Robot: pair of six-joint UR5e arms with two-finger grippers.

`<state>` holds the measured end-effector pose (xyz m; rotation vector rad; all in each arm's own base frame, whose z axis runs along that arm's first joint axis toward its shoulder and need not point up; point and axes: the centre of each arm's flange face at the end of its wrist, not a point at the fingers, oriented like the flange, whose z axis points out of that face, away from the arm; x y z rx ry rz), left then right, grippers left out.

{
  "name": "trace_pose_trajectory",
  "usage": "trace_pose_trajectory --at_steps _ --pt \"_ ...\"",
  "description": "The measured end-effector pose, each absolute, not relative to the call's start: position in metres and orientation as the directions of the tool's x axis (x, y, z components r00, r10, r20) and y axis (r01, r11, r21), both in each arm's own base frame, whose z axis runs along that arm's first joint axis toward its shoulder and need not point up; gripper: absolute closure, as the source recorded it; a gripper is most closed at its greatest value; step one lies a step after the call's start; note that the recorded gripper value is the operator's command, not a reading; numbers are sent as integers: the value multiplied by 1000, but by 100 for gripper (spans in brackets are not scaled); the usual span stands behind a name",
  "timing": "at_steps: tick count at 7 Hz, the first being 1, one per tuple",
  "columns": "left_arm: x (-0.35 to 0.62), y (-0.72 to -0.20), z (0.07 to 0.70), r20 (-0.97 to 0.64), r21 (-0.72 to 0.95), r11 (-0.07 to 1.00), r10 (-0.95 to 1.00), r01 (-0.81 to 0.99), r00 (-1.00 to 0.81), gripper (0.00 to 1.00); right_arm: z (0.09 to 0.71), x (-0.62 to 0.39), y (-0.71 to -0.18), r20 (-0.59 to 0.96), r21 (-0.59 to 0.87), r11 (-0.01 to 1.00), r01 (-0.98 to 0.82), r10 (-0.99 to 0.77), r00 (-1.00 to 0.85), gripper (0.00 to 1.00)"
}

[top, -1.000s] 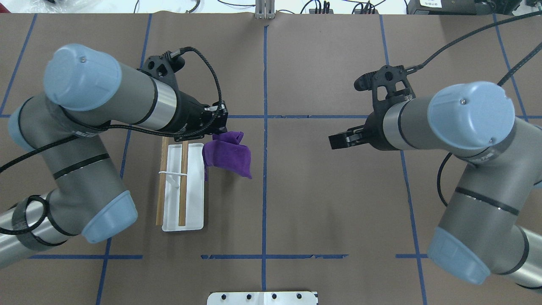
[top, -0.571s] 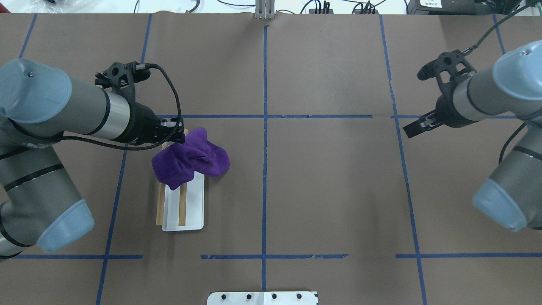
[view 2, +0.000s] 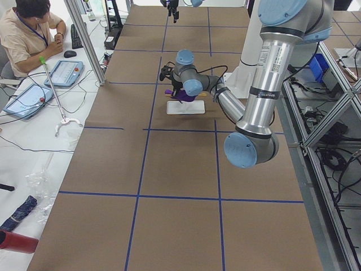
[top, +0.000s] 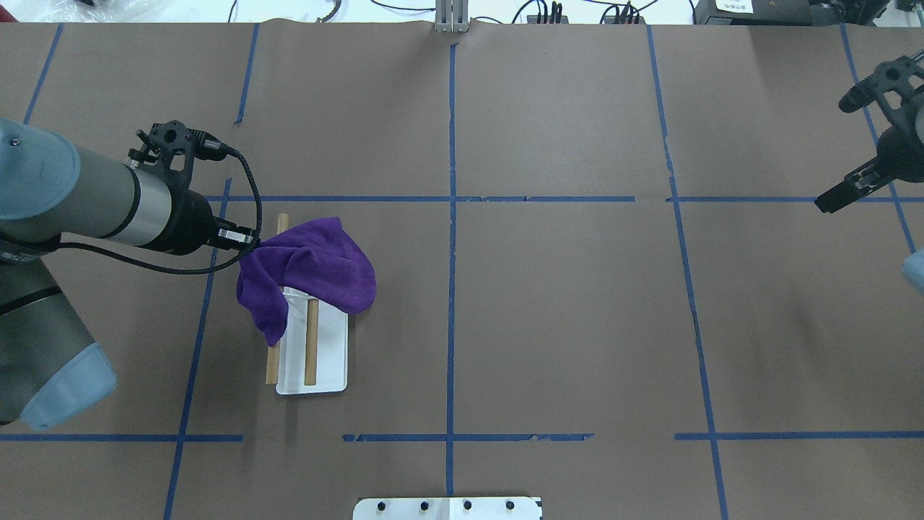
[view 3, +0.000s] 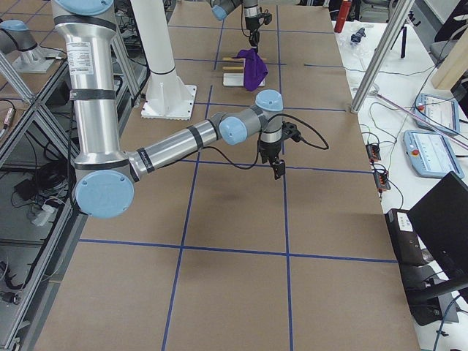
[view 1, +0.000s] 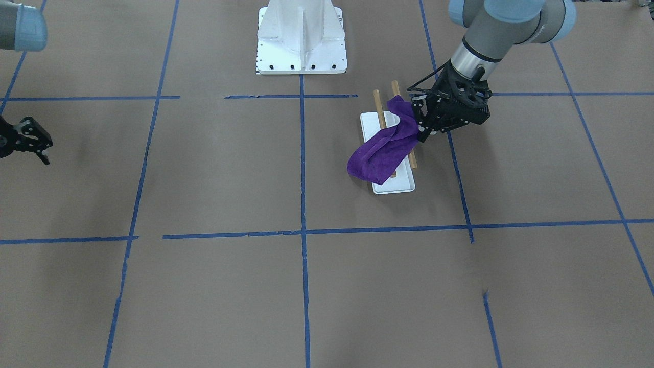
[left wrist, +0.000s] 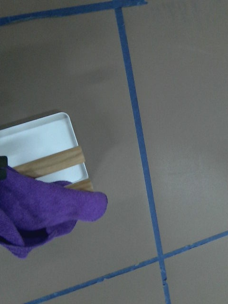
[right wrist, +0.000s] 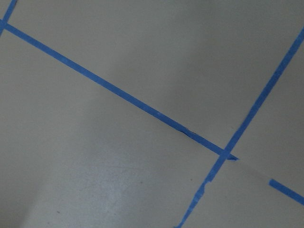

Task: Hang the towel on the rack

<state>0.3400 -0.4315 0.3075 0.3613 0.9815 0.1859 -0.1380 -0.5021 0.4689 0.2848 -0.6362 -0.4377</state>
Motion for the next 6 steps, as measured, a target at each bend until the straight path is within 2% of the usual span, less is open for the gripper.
trace_pose_trajectory --at_steps 1,2,6 --pt "334 -438 312 -759 405 914 338 -2 557 100 480 -126 -507 526 371 880 296 -462 714 0" --pt "332 -442 315 -750 416 909 348 -8 563 1 486 -120 -509 533 363 884 294 -456 713 0" --pt "324 -449 311 -750 420 907 353 -9 559 0 542 -87 -489 538 272 920 281 -388 748 0"
